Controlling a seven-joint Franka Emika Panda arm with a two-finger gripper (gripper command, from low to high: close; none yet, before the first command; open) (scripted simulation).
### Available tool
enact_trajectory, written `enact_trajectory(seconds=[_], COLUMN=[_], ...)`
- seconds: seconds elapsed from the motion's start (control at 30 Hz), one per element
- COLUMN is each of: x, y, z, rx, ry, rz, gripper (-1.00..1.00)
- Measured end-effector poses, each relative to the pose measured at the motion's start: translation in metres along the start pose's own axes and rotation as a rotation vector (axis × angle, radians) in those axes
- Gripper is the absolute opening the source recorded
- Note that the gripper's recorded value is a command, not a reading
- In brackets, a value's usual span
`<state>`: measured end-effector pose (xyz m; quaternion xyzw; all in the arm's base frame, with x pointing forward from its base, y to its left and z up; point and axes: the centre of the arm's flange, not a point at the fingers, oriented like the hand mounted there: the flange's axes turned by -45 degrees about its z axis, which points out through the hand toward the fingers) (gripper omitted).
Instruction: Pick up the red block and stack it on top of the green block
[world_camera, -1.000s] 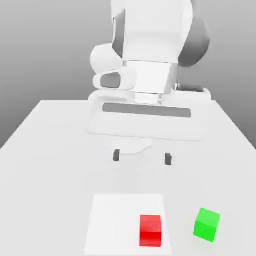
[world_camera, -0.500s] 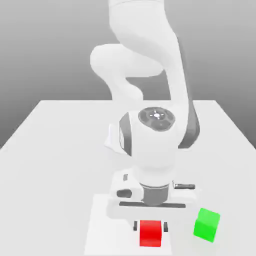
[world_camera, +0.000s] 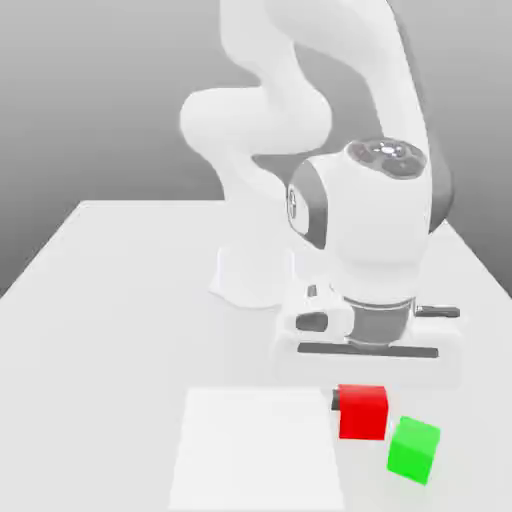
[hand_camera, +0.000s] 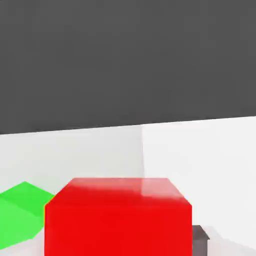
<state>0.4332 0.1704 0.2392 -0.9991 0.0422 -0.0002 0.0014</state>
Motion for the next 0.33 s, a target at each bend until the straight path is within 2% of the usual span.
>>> enact_trajectory(seconds=[0.2,0.23,0.33], x=[-0.011,-0.012,-0.012], y=[-0.027,-0.027,-0.027], z=[0.047,0.054,0.054], rx=[-0.002,-0.002,-0.002], ry=[0.002,0.001,0.001], rz=[0.015,0.014,0.014], gripper=[-1.0,1.0,1.0])
